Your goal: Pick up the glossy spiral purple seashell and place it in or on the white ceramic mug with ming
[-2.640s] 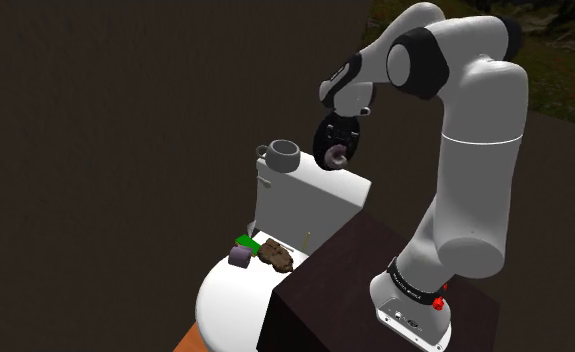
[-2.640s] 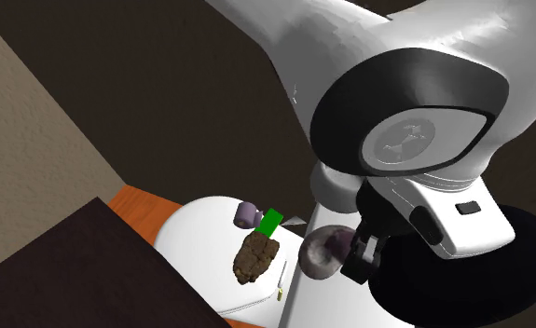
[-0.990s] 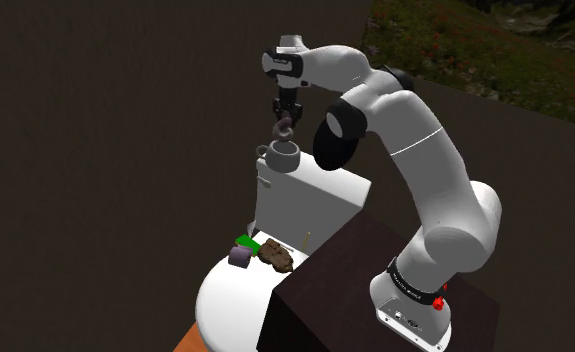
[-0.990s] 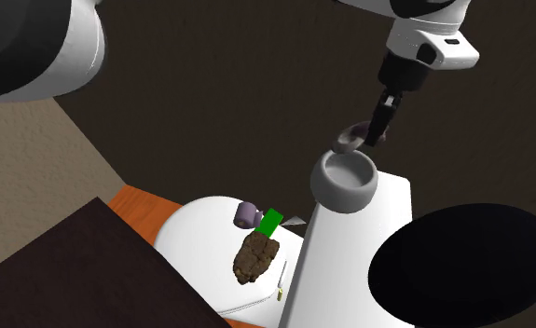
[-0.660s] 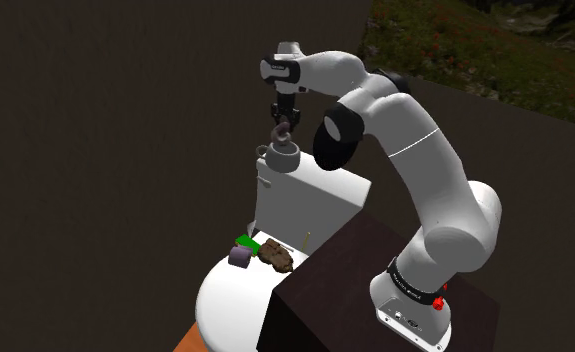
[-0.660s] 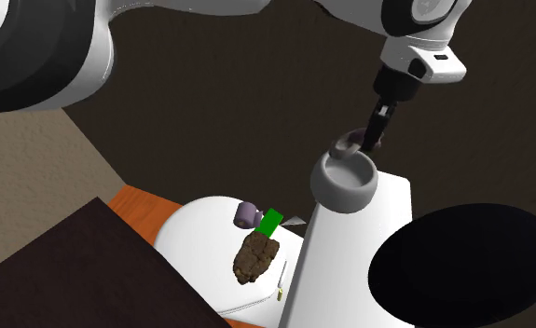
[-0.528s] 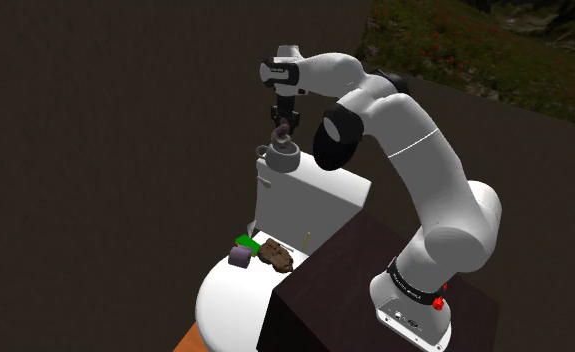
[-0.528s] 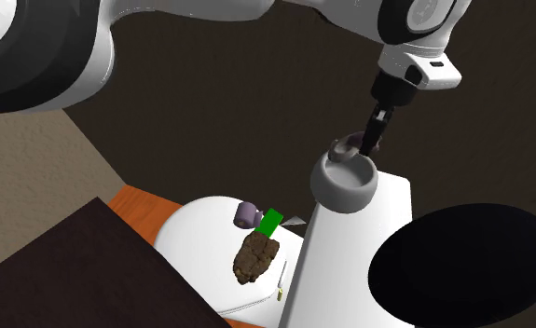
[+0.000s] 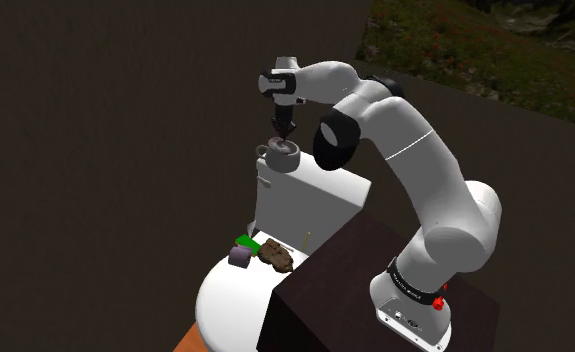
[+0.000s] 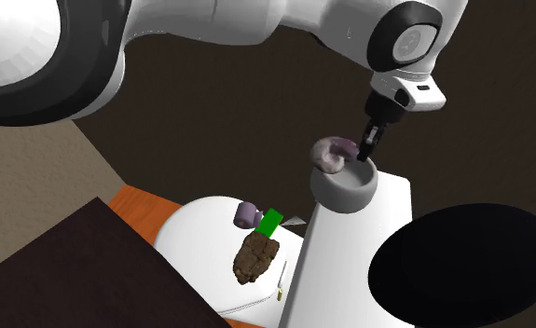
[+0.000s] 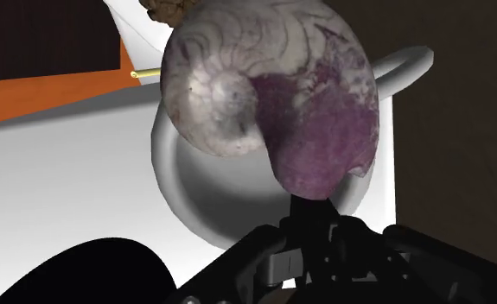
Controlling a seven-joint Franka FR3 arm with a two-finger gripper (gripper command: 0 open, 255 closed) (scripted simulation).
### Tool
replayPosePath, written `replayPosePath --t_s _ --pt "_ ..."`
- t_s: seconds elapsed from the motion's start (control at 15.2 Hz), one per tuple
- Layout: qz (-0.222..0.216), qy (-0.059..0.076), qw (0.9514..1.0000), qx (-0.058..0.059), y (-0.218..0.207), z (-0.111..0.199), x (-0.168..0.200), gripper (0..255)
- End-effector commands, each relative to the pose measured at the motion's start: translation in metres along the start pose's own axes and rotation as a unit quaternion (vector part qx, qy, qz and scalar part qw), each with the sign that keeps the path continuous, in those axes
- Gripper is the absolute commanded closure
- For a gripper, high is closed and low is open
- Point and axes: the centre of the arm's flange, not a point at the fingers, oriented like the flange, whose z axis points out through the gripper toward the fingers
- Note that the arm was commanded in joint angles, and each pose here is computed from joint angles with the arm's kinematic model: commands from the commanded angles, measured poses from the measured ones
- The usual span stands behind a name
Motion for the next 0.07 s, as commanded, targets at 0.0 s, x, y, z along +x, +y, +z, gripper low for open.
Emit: replayPosePath --t_s 0.0 --pt "0.000 0.000 1.0000 0.000 -0.0011 0.0033 0.0001 255"
